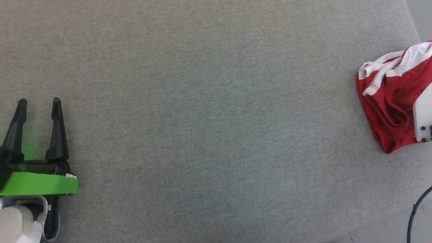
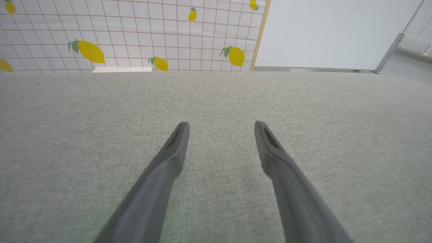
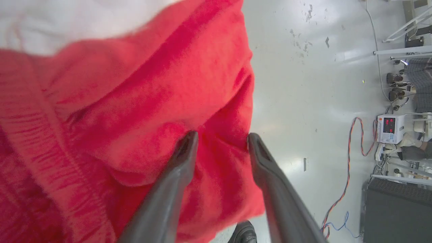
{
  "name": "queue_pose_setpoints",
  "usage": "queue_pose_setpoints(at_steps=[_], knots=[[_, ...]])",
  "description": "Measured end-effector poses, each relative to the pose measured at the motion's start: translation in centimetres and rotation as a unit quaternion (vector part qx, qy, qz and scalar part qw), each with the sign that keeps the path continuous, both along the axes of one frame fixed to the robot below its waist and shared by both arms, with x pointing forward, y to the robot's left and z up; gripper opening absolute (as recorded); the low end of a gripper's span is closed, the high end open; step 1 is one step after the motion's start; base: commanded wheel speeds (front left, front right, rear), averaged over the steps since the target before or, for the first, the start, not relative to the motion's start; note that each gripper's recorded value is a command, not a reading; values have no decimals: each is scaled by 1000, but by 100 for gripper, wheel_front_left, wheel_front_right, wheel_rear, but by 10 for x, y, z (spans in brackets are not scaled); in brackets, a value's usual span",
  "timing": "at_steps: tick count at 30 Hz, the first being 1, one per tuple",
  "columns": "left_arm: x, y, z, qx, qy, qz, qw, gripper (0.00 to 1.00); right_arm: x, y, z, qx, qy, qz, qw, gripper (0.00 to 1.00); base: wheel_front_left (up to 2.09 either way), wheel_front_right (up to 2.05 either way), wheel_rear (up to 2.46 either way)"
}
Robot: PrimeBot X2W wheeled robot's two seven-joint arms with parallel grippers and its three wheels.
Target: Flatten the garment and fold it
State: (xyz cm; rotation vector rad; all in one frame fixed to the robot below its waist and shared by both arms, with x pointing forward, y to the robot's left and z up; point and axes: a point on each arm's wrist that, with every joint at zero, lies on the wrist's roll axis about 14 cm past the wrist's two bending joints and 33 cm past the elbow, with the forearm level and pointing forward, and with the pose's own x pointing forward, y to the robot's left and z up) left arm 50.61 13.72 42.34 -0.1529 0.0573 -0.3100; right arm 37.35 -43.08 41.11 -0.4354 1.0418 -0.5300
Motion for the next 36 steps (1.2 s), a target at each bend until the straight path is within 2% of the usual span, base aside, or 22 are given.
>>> queue_pose_setpoints(at_steps=[4, 7, 9, 11, 13, 15, 20, 24, 26, 30, 35, 36], knots=[[-5, 1, 6, 0, -3, 3, 1000, 100, -3, 4, 7, 8, -16, -18, 1000, 100, 0, 0, 0], [-10, 1, 16, -6, -10, 10, 1000, 100, 15, 14, 32, 14, -86, -3, 996, 100, 0, 0, 0], [-15, 1, 22, -10, -14, 18, 1000, 100, 35, 26, 60, 27, -167, 19, 985, 100, 0, 0, 0], [-20, 1, 30, -11, -19, 24, 999, 100, 54, 41, 90, 45, -247, 41, 967, 100, 0, 0, 0], [-25, 1, 42, -18, -30, 33, 999, 100, 68, 60, 120, 54, -313, 80, 945, 100, 0, 0, 0], [-31, 1, 54, -27, -41, 41, 998, 100, 76, 80, 144, 79, -375, 107, 917, 100, 0, 0, 0], [-47, 10, 84, -32, -70, 63, 995, 100, 83, 130, 208, 106, -510, 183, 834, 100, 0, 0, 0], [-60, 30, 102, -33, -90, 100, 990, 100, 81, 176, 234, 140, -583, 234, 766, 100, 0, 0, 0], [-67, 41, 109, -33, -98, 119, 987, 100, 79, 197, 237, 160, -603, 251, 740, 100, 0, 0, 0], [-82, 61, 122, -32, -113, 150, 982, 100, 74, 227, 232, 211, -628, 265, 700, 100, 0, 0, 0], [-99, 81, 134, -35, -127, 185, 974, 100, 71, 256, 217, 264, -641, 270, 668, 100, 0, 0, 0], [-102, 84, 135, -34, -128, 189, 973, 100, 71, 259, 215, 266, -642, 272, 666, 100, 0, 0, 0]])
